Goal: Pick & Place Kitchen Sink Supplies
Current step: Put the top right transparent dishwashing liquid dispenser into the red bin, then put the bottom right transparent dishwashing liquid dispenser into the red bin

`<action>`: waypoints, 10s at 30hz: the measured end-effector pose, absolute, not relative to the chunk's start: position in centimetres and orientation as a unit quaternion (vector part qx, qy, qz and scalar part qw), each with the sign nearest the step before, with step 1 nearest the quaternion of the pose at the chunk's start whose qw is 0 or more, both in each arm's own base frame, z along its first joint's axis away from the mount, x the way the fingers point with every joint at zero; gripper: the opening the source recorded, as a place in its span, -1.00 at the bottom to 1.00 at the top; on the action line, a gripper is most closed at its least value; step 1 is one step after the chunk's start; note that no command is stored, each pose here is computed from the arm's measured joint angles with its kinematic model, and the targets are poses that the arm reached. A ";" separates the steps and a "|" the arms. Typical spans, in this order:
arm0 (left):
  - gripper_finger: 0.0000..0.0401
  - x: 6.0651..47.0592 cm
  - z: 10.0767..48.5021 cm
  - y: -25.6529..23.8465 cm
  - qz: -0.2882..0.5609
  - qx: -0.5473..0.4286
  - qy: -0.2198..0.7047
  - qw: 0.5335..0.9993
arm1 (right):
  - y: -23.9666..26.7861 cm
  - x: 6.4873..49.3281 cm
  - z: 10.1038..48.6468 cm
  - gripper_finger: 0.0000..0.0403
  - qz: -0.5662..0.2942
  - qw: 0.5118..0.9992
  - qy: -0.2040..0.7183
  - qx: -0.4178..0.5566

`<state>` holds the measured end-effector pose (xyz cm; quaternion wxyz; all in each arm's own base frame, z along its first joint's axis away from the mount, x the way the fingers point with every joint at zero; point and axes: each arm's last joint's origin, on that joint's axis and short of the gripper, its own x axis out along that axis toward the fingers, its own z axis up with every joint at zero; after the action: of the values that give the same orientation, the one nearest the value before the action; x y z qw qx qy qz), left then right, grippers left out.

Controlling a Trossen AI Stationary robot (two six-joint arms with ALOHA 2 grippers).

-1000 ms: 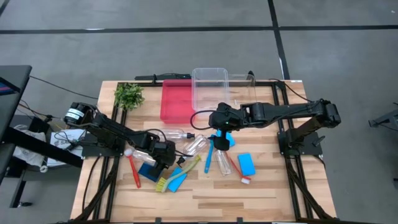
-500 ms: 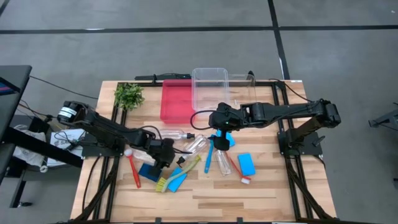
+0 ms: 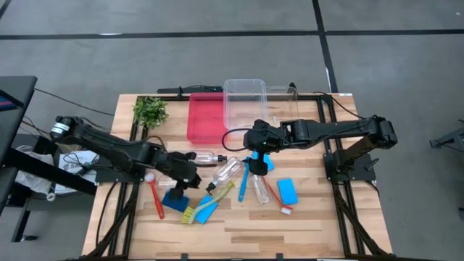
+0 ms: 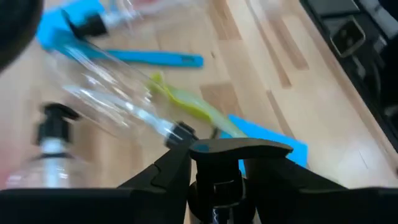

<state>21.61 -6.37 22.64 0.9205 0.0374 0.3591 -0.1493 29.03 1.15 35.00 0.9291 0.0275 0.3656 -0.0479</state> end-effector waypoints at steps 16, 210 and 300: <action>-0.34 19.1 28.4 -4.7 0.013 -0.005 0.167 0.986 | 1.2 28.2 34.5 0.88 -0.053 0.912 0.405 0.041; -0.16 25.6 16.4 23.7 0.301 0.032 -0.043 0.952 | -5.6 22.1 39.5 0.88 -0.230 0.924 0.284 0.110; 0.39 26.1 15.9 23.2 0.274 0.007 -0.019 0.962 | -5.6 22.1 39.5 0.88 -0.223 0.926 0.287 0.099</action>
<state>26.09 23.19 15.86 0.9615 0.0066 -0.0193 0.2740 22.14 -5.61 39.48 0.9264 0.0994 0.2869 -0.2228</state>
